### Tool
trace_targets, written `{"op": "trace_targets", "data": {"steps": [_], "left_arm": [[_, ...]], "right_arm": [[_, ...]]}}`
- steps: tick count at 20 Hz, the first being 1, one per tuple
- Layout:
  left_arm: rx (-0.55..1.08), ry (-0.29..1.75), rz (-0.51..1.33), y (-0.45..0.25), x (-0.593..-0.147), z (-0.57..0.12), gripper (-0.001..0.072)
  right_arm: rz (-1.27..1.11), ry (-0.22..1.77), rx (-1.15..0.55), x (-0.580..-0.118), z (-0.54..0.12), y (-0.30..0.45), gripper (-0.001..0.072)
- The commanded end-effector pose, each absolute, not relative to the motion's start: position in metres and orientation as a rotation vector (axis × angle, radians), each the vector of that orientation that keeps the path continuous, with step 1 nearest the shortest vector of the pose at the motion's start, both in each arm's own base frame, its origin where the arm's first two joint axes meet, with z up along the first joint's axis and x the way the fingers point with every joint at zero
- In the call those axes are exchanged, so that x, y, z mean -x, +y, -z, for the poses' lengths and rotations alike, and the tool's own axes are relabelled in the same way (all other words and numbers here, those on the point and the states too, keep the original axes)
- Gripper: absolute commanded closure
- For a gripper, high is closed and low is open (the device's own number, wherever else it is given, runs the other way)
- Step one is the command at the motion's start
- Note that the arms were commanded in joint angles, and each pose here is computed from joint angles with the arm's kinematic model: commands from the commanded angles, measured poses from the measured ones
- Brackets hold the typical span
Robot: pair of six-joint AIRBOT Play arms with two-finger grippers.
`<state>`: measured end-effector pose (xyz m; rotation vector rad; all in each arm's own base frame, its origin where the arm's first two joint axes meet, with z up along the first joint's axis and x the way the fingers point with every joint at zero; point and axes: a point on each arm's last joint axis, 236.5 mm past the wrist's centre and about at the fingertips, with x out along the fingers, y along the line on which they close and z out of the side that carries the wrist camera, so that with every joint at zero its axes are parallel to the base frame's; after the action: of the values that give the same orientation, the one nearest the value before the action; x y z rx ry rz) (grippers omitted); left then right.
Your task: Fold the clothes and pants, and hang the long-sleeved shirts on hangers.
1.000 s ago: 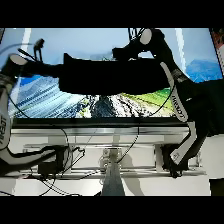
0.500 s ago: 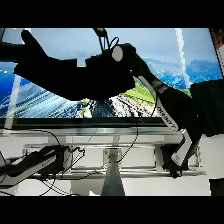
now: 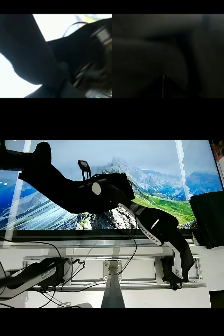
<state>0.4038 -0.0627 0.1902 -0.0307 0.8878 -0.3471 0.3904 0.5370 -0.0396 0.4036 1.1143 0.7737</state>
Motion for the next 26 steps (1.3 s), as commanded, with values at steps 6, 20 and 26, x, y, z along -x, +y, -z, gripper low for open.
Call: {"op": "trace_targets", "data": {"steps": [6,20,26], "left_arm": [[0.248,1.036,0.606,-0.162,-0.426,-0.130,0.0700],[0.443,0.982,0.905,-0.400,-0.426,-0.048,0.0012],[0.264,0.943,0.740,-0.308,-0.480,-0.026,0.0616]], "right_arm": [[-0.500,1.196,-0.194,-0.473,0.042,0.372,0.0695],[-0.188,1.286,-0.201,-0.504,-0.025,0.012,0.0696],[-0.634,1.273,-0.417,-0.472,0.006,0.093,0.0479]]}}
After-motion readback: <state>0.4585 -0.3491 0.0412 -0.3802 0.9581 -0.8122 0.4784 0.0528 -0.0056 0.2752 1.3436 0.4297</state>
